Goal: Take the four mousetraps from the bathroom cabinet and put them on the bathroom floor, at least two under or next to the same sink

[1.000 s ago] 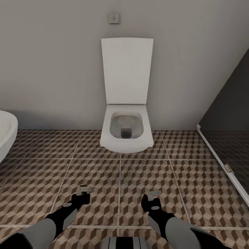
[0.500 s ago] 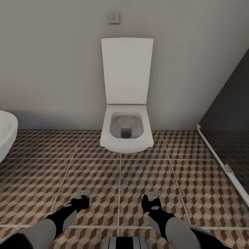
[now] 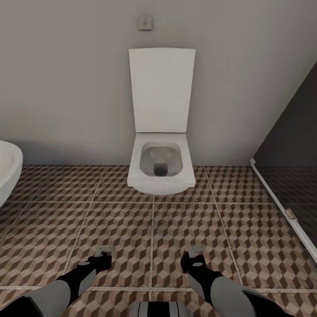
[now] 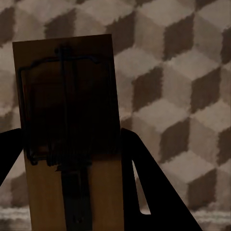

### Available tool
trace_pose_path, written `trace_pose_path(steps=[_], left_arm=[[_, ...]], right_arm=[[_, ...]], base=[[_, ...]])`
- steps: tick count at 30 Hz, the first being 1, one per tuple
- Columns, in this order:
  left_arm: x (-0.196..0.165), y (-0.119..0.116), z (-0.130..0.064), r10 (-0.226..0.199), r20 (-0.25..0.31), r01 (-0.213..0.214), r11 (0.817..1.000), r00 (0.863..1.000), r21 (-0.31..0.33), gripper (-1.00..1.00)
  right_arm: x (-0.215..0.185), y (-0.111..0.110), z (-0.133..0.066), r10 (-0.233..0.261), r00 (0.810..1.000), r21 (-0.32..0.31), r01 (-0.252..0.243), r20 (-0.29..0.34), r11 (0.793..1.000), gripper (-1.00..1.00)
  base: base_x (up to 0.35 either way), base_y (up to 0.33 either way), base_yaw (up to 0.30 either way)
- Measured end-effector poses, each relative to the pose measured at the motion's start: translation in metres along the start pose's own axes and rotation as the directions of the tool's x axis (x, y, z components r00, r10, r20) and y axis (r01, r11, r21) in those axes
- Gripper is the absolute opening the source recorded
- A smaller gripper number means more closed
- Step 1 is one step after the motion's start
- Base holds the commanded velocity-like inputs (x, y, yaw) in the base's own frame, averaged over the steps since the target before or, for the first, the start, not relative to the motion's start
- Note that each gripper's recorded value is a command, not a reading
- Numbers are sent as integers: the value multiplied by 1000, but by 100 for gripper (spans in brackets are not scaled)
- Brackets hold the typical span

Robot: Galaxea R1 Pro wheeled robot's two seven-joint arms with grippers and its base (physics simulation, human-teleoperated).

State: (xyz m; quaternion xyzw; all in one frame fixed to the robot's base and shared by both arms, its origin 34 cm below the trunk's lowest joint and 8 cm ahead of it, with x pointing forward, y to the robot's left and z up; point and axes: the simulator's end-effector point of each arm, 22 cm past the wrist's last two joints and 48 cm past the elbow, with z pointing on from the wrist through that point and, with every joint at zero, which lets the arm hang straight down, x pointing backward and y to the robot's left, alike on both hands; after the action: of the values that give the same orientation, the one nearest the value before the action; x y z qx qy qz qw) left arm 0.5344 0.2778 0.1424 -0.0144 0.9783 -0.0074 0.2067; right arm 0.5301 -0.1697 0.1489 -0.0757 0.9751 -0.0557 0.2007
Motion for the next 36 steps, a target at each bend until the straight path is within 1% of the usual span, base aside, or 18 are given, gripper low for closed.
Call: trace_pose_path(steps=[2,4,9,13,17,24,30,36], left_arm=[[0,0,0,-1,0,1,1000,1000,0,-100],[0,0,0,0,0,0,1000,1000,0,-100],[0,0,0,0,0,0,1000,1000,0,-100],[0,0,0,0,1,0,1000,1000,0,-100],[0,0,0,-1,2,1,1000,1000,-1,-100],[0,1,0,-1,-1,1,1000,1000,-2,-100],[12,3,0,0,-52,0,1000,999,-5,-100],[14,3,-1,1,-64,-1,1000,998,-5,-100]], right_arm=[[10,0,0,-5,999,1,5,-45,1000,-100],[14,-1,0,-9,998,2,9,-66,1000,-100],[21,-2,-1,-20,995,4,21,-96,1000,-100],[18,-11,0,-30,992,26,33,-122,999,-100],[12,-18,0,-30,991,40,36,-130,999,-100],[10,-20,0,-31,991,45,37,-132,998,-100],[9,-21,0,-33,991,45,39,-131,998,-100],[9,-21,0,-32,991,45,38,-128,998,-100]], base=[[0,0,0],[0,0,0],[0,0,0],[0,0,0],[0,0,0],[0,0,0],[0,0,0],[0,0,0]])
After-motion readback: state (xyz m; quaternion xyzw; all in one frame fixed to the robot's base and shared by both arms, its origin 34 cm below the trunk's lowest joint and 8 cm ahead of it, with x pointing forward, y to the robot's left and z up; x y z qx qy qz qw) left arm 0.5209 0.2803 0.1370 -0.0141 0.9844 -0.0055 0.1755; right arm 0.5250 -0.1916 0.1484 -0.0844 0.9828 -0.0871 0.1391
